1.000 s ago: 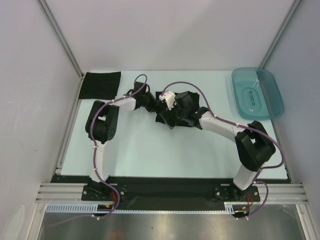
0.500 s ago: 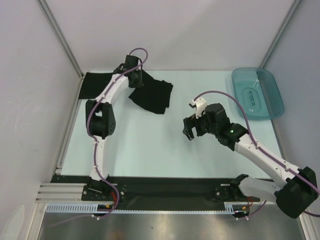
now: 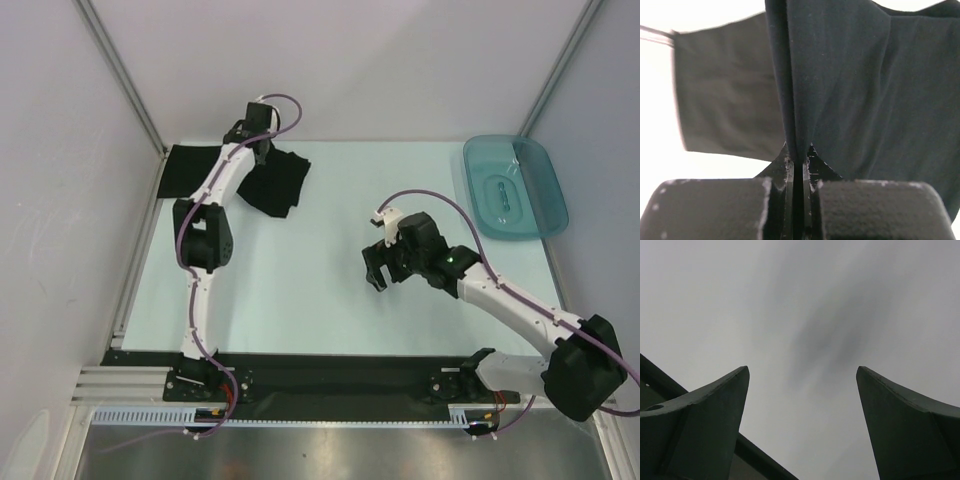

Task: Fold and stack the t-shirts
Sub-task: Neatly place the folded tshirt to the corner

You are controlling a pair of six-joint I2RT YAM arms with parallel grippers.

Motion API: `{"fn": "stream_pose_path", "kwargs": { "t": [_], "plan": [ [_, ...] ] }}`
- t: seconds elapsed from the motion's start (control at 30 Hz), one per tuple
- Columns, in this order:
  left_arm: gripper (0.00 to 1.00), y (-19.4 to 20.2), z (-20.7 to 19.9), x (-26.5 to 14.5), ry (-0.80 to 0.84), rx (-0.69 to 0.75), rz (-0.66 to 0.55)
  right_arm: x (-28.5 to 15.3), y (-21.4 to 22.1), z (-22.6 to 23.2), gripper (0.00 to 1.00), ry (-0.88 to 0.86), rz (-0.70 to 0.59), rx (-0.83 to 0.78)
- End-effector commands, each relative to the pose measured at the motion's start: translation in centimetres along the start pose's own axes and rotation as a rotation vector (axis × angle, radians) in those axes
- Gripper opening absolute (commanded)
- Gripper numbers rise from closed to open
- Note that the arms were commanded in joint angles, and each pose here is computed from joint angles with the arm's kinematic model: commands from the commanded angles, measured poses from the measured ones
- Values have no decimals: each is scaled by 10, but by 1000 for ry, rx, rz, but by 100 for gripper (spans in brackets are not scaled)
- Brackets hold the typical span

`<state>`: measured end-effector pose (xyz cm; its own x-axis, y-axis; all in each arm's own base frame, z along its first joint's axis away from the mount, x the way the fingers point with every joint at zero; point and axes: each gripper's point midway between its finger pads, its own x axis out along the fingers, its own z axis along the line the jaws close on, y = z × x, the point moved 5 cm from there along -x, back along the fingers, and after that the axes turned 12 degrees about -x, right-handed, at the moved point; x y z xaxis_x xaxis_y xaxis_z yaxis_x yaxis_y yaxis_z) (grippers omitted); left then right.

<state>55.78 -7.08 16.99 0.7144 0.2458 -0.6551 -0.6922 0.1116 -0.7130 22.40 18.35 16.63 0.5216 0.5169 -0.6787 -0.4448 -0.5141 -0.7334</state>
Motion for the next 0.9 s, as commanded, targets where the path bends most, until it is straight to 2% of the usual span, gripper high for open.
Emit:
{"fn": "stream_pose_path", "kwargs": {
  "t": [0.0,0.27,0.87],
  "plan": [
    [0,-72,53,-49,-134,36,-239,0,-10,-10,94,31,5,10],
    [0,-93,79,-52,-168,9,-324,16,-14,-21,93,30,20,63],
    [0,-100,122,-72,-283,-31,-359,32,-16,-20,93,-2,38,82]
  ]
}}
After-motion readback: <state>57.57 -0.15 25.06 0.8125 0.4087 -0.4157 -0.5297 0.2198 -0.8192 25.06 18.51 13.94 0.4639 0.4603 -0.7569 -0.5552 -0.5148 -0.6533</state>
